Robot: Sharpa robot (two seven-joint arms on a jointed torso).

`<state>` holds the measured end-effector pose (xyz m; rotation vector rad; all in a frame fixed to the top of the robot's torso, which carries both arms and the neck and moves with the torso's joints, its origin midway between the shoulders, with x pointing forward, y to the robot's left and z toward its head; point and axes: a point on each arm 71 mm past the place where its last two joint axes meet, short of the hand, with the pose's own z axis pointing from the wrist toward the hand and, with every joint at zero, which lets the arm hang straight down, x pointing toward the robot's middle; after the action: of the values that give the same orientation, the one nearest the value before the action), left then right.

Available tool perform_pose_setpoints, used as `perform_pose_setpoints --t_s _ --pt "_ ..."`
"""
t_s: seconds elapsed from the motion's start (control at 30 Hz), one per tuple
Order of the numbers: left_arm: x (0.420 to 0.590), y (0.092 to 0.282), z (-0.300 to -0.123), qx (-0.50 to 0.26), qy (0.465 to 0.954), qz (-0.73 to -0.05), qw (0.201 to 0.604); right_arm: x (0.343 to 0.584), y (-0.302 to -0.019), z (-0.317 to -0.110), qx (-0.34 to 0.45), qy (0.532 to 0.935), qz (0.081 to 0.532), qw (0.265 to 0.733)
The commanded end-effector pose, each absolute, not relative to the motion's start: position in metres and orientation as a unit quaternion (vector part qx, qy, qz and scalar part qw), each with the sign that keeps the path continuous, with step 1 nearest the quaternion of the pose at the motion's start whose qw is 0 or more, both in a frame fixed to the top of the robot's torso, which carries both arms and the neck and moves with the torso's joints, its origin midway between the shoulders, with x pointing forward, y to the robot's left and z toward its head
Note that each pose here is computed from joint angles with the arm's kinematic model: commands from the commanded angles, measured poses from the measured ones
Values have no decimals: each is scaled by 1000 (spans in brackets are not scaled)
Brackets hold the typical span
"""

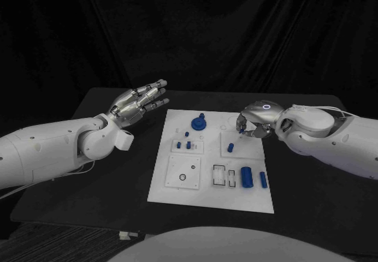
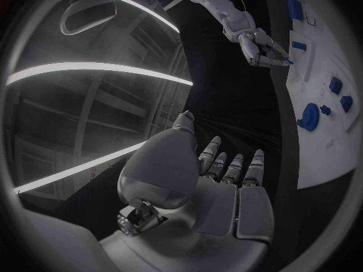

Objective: Assemble the parts on the task board

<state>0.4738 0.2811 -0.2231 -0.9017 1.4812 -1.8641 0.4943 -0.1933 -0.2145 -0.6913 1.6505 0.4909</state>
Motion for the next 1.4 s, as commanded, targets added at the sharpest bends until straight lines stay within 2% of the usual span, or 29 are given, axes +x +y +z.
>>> perform_pose_setpoints --t_s 0.03,0.27,0.5,0.7,0.9,1.4 --pt "473 280 -220 -333 537 -718 293 495 -191 -196 -301 686 218 625" --pt "474 280 -221 -335 543 -714 289 487 -183 -163 -308 667 225 640" --pt "474 278 -223 -336 547 -712 285 467 -159 -156 -328 669 249 619" --pt "474 277 -224 -337 549 -711 281 447 -124 -161 -356 674 278 585" --pt "473 276 -224 -338 550 -711 280 437 -93 -174 -377 678 299 556" --pt "472 275 -228 -340 553 -710 274 425 -53 -205 -388 680 333 525"
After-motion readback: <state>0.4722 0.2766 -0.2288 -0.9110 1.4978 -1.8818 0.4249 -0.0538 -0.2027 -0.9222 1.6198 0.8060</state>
